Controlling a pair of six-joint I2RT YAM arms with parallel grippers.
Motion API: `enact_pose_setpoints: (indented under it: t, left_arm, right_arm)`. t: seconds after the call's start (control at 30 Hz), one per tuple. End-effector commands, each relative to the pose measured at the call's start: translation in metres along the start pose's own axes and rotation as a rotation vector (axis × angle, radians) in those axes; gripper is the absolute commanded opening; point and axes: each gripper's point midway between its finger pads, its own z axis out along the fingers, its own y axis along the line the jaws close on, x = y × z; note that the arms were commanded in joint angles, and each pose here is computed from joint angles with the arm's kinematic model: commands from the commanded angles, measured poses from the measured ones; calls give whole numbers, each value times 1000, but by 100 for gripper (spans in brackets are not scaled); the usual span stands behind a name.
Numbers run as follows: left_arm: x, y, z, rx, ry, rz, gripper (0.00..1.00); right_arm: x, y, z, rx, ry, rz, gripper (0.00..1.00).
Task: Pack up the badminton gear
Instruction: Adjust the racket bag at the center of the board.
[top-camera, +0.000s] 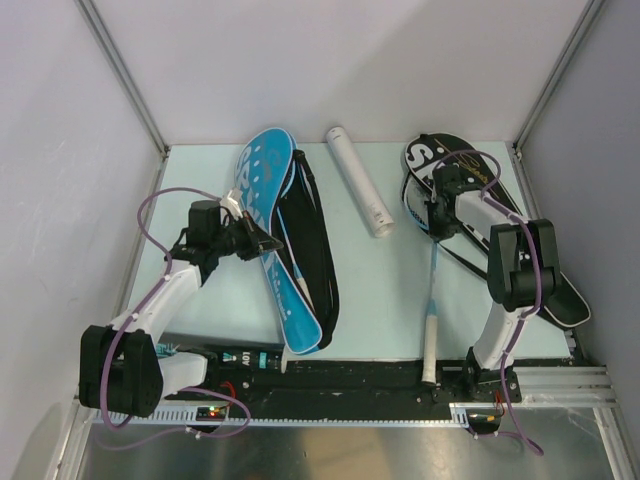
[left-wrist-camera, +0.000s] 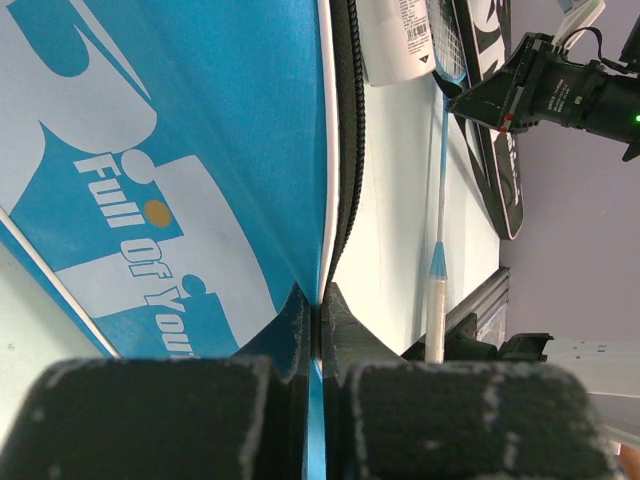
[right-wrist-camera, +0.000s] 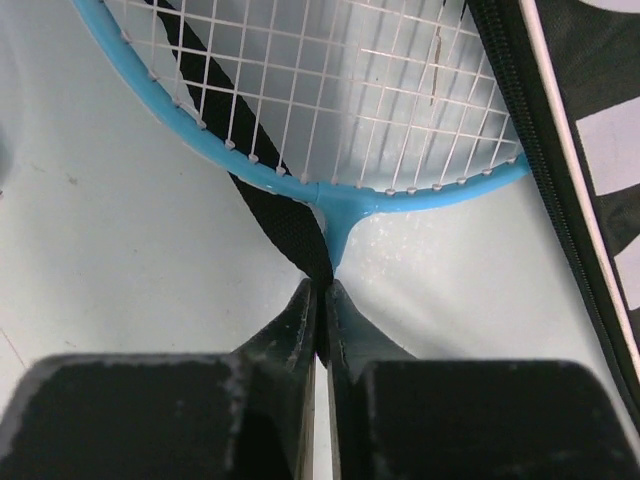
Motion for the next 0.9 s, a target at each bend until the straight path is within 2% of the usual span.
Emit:
enact_pose_setpoints:
  t: [0.0,0.03,0.07,0.1,0.17,0.23,0.4,0.63,0.87]
  left_arm:
    - [-14,-16,-5,51,-40,63,0]
    - [-14,-15,-5,49,-38,61,0]
    - [-14,-15,-5,50,-37,61,0]
    - [-14,-15,-5,49,-37,60,0]
    - [-14,-15,-5,49,-38,61,0]
    - [-14,-15,-5,48,-39,62,0]
    - [-15,-16,-5,48,-41,63,0]
    - [-16,-15,-6,47,-46,65,0]
    - [-16,-14,-6,41,-47,65,0]
  right_arm:
    - [-27,3,-27,-18,-82,-11,2]
    - [-25,4,-27,-26,-75,-10,1]
    - [-25,5,-28,-32,-71,-7,7]
    - [-24,5,-28,-37,-67,-4,7]
    - [-22,4,-28,-48,-59,4,2]
    - [-22,9,-31,-92,-58,13,0]
    - [-25,60,-50,-365,-79,-32,0]
    - [-27,94,-38,-472,-62,-72,0]
    - [-74,100,-98,-681,-262,-7,0]
